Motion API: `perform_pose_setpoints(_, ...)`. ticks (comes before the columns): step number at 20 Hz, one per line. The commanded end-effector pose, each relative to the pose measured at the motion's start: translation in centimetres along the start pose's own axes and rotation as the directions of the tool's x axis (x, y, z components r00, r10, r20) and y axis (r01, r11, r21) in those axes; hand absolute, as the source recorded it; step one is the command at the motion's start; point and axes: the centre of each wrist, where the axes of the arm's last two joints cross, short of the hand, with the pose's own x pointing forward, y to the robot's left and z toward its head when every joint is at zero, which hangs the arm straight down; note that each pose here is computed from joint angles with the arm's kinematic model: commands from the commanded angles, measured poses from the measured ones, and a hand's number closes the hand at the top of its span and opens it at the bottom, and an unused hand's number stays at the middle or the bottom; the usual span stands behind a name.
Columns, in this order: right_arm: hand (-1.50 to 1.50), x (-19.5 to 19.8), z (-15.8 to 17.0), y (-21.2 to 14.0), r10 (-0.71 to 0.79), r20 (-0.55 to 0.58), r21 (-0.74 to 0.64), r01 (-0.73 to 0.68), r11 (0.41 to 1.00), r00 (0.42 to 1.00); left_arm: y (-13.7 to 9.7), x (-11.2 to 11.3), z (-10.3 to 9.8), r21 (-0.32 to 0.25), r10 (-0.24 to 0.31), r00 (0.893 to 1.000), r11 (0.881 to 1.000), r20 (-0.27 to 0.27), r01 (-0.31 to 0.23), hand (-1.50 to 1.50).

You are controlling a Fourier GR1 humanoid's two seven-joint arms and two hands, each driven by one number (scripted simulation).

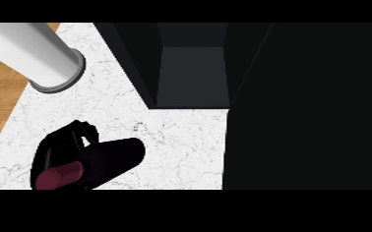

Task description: Pick up the wine, place it into the cabinet and close the cabinet

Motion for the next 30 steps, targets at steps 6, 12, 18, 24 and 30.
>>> perform_pose_setpoints(6, -1.50, 1.0, 1.3, 0.4, -0.030, 0.049, 0.039, 0.029, 0.999, 0.998, -5.3, 5.1, -2.1, -0.068, 0.002, 0.999, 0.998, -0.040, -0.004, 1.50)
perform_pose_setpoints(12, -1.50, 2.1, 2.4, 0.5, -0.035, 0.062, 0.035, 0.033, 0.999, 0.997, -11.3, 5.8, -3.6, -0.103, 0.067, 0.998, 0.992, -0.014, -0.068, 1.50)
perform_pose_setpoints(18, -1.50, 1.0, 0.5, 0.3, -0.029, 0.064, 0.013, 0.028, 1.000, 0.998, -16.5, 5.6, -4.8, -0.120, 0.080, 0.996, 0.989, -0.037, -0.084, 1.50)
perform_pose_setpoints(24, -1.50, 1.7, 2.5, -0.1, -0.040, 0.057, 0.032, 0.038, 0.999, 0.998, -18.0, 6.2, -9.4, -0.072, 0.065, 0.998, 0.995, -0.015, -0.066, 1.50)
perform_pose_setpoints(30, -1.50, 1.3, 2.5, -0.7, -0.017, 0.057, 0.048, 0.014, 0.999, 0.998, -20.1, 6.5, -10.3, -0.029, 0.035, 0.999, 0.999, -0.035, -0.036, 1.50)
